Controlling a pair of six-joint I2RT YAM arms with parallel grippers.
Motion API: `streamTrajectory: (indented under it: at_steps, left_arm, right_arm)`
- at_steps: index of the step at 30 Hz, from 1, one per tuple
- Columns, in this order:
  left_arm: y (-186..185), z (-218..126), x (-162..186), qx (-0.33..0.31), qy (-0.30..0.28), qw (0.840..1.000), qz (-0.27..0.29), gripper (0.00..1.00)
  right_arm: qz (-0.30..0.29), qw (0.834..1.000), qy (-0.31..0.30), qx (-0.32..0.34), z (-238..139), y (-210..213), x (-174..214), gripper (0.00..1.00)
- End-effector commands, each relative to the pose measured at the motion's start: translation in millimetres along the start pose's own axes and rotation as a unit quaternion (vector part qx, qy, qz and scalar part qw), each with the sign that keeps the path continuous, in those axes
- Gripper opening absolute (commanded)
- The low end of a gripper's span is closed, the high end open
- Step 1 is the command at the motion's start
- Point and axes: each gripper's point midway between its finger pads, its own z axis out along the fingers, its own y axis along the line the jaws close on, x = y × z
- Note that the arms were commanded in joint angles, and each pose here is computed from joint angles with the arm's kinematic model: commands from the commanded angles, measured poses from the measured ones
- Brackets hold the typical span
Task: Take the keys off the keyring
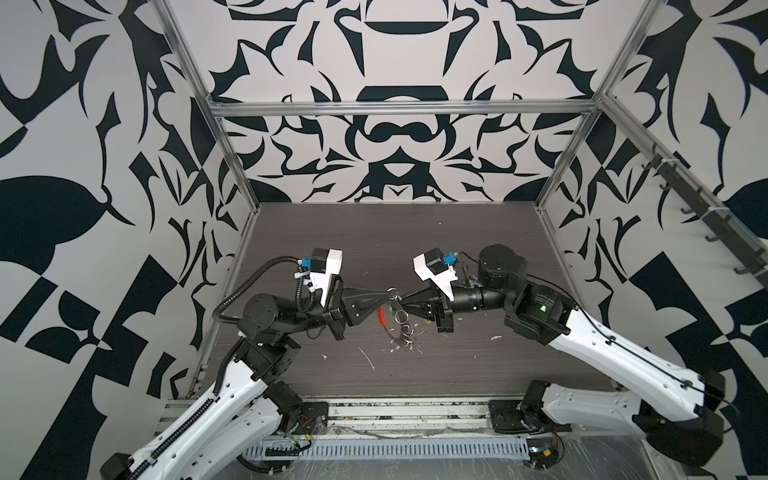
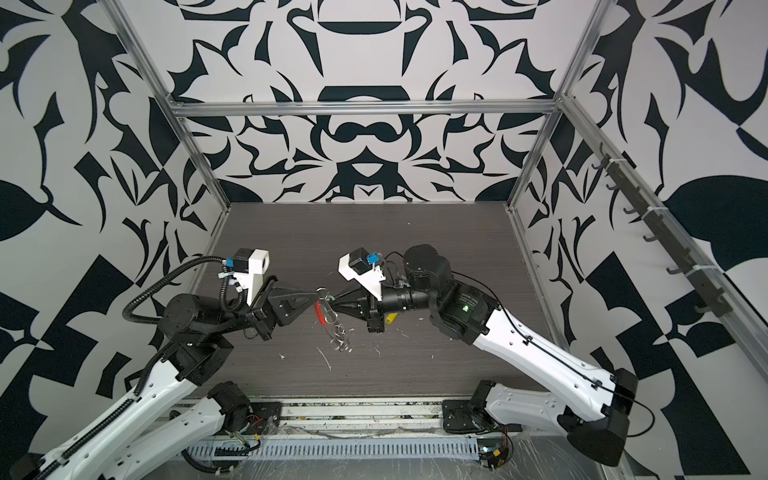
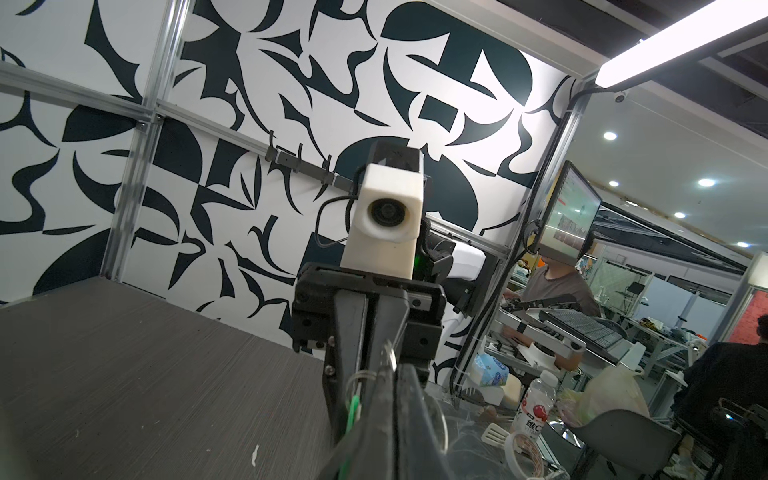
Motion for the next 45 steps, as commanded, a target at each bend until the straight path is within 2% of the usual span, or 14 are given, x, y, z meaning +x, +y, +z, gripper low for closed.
streamTrajectory:
  at_steps: [1, 15, 16, 20, 22, 26, 30, 33, 36, 40, 45]
  left_arm:
    - [-49, -4, -40, 0.073, -0.057, 0.992, 0.085, 0.00]
    - [-49, -7, -35, 0.054, -0.036, 0.994, 0.087, 0.00]
    - [-49, -7, -34, 0.050, -0.032, 0.994, 0.087, 0.00]
    - [-48, -8, -32, 0.045, -0.027, 0.995, 0.089, 0.00]
    - [-47, -8, -31, 0.044, -0.026, 0.995, 0.090, 0.00]
    - [-46, -8, -30, 0.042, -0.025, 0.995, 0.091, 0.00]
    - [-44, -8, -30, 0.038, -0.027, 0.995, 0.092, 0.00]
    - [-42, -7, -30, 0.036, -0.027, 0.995, 0.091, 0.00]
    - [-39, -6, -28, 0.033, -0.026, 0.995, 0.088, 0.00]
    - [-35, -6, -27, 0.027, -0.027, 0.996, 0.084, 0.00]
    - [-32, -6, -26, 0.021, -0.030, 0.996, 0.080, 0.00]
  right_arm:
    - [0.047, 0.996, 0.065, 0.024, 13, -16, 41, 0.00]
    - [0.036, 0.994, 0.066, 0.073, 2, -23, 41, 0.00]
    - [0.032, 0.994, 0.063, 0.081, -1, -24, 40, 0.02]
    - [0.025, 0.994, 0.050, 0.097, -10, -22, 32, 0.25]
    - [0.021, 0.993, 0.044, 0.106, -16, -21, 28, 0.33]
    - [0.004, 0.990, 0.015, 0.140, -31, -22, 13, 0.38]
    - [-0.007, 0.986, -0.060, 0.159, -47, -17, -20, 0.39]
    - [-0.015, 0.981, -0.124, 0.145, -54, -7, -51, 0.39]
    - [-0.015, 0.981, -0.165, 0.100, -53, 9, -74, 0.39]
    - [0.005, 0.981, -0.189, 0.034, -41, 21, -86, 0.40]
    - [0.012, 0.977, -0.214, -0.014, -34, 33, -94, 0.40]
